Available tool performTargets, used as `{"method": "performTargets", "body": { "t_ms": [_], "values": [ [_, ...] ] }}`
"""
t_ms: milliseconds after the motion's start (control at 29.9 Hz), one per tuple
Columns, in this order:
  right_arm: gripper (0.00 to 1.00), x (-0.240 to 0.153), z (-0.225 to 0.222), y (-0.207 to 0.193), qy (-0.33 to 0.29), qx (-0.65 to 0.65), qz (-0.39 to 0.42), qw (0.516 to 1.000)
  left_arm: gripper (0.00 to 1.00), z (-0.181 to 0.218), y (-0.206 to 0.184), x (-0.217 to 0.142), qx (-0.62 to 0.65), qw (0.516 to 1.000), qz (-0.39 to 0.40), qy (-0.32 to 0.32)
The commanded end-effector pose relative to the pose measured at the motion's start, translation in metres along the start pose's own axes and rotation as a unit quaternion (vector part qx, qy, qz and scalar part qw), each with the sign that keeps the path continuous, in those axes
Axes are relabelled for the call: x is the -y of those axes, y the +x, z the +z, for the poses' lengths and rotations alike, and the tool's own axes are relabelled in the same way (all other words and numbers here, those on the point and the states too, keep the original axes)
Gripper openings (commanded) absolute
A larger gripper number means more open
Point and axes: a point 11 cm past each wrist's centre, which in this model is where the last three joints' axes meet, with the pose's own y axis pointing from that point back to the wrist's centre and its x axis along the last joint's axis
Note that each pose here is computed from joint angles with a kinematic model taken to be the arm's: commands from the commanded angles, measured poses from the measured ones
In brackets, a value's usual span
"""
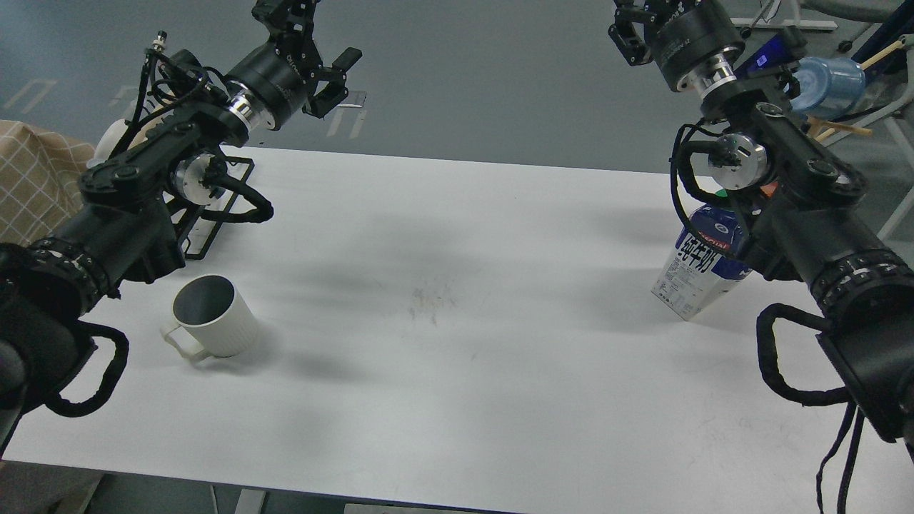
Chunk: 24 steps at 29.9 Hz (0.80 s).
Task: Place cup and milk with both arms
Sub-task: 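Raise both arms above the table toward the mug and carton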
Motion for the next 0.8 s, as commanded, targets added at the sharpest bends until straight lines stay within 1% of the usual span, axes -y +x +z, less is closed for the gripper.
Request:
{"method": "performTargets", "body": {
  "t_ms": [0,768],
  "values": [
    [1.00,0.0006,-0.0008,-0.0004,0.001,0.000,-0.001,1.000,1.00,-0.0009,0.0002,-0.0005,-0.001,1.000,0.001,0.001],
    [1.00,0.0001,-0.0002,-0.0001,0.000,0.000,0.000,1.000,1.00,-0.0020,-0.0006,-0.0008,0.000,1.000,-0.002,0.004]
  ]
}}
